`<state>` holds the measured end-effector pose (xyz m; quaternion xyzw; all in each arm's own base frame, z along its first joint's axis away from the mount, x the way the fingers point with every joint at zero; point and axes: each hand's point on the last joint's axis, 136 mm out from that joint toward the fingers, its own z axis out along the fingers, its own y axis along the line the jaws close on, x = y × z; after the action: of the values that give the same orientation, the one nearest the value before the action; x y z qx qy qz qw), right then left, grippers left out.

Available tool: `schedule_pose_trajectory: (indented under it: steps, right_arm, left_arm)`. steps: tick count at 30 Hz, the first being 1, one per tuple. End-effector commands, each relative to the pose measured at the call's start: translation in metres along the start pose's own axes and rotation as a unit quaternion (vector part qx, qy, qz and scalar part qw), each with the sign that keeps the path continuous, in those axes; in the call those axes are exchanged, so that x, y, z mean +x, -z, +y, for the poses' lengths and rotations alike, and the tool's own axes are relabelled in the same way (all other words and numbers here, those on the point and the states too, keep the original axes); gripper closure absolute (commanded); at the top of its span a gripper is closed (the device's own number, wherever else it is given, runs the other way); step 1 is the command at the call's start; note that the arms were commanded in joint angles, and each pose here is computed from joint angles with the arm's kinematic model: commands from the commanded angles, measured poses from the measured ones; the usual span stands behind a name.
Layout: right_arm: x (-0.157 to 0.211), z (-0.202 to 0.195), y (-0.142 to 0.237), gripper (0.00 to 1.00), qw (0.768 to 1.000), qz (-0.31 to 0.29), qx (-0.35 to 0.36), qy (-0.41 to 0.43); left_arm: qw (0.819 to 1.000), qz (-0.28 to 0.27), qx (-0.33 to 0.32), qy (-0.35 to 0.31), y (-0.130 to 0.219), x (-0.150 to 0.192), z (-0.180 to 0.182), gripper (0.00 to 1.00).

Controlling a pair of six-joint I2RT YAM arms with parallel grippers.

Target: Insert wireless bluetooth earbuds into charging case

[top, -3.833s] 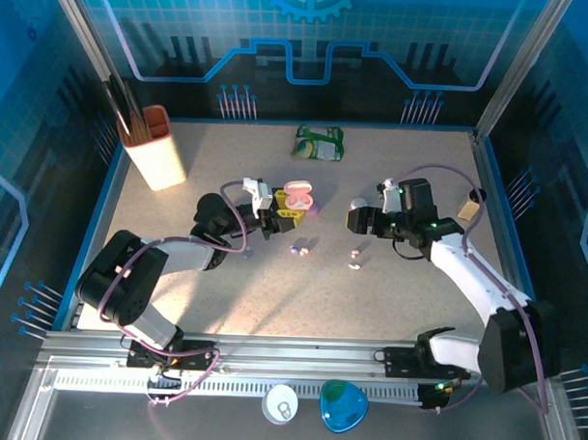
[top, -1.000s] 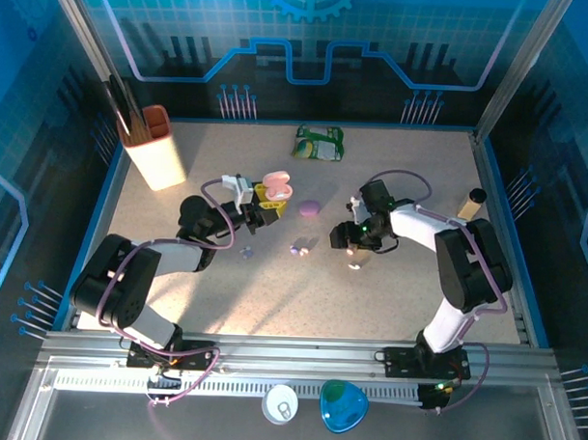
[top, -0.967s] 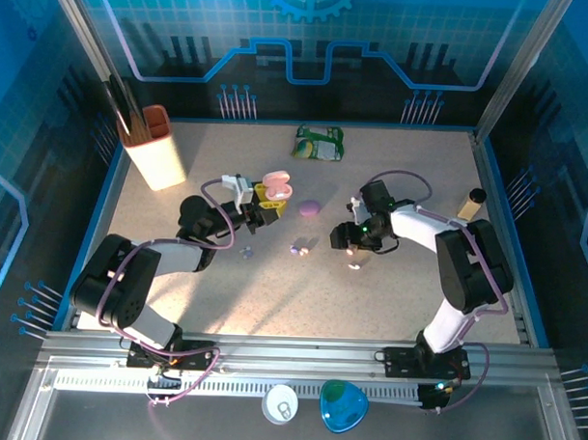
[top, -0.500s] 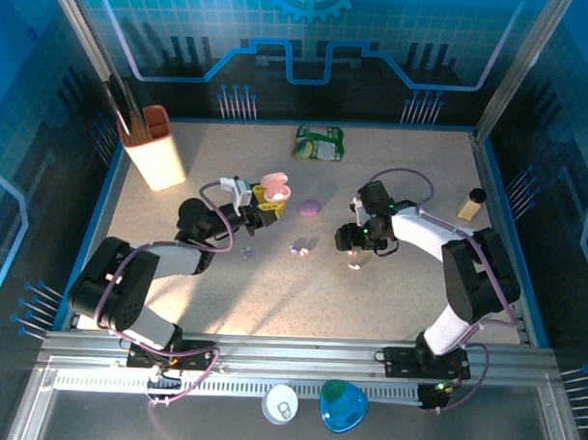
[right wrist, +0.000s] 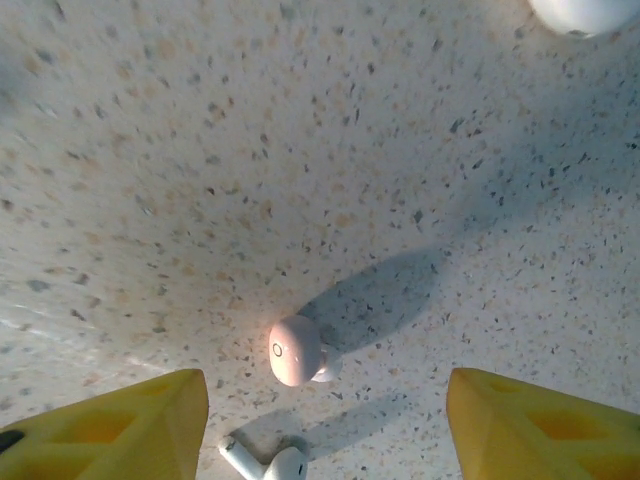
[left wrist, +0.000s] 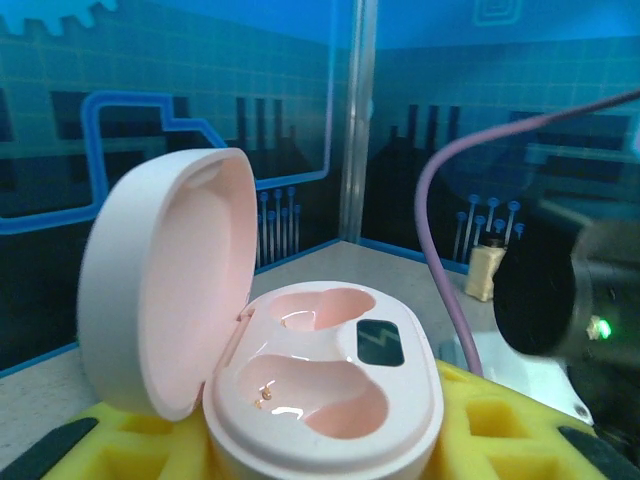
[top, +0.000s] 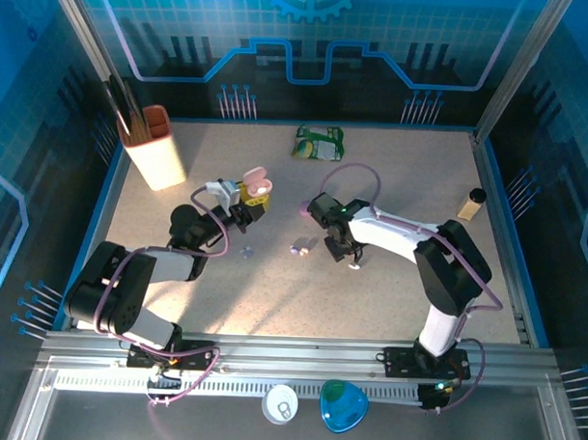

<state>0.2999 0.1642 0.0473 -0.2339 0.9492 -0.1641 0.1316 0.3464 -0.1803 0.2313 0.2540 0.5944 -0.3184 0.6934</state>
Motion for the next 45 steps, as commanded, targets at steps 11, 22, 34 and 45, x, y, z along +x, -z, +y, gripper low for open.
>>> schedule_pose_trajectory:
  steps: [11,22,34,45]
  right_arm:
    - [0.004,0.004,-0.015,0.56,0.997,0.044,0.055,0.015]
    - [0.003,0.005,-0.024,0.6,0.996,0.056,0.066,0.022]
    - [0.004,0.002,-0.03,0.8,0.996,0.063,0.064,0.019]
    - [0.001,0.002,-0.006,0.83,0.995,0.025,-0.059,-0.077]
  left_arm:
    - [0.999,-0.02,-0.017,-0.02,0.004,-0.012,0.005,0.8]
    - [1.0,-0.016,-0.013,-0.016,0.003,-0.008,0.005,0.8]
    - [1.0,-0.008,-0.003,-0.009,0.002,-0.003,0.003,0.79]
    - [0.999,0.007,0.041,-0.01,-0.003,0.008,-0.009,0.81]
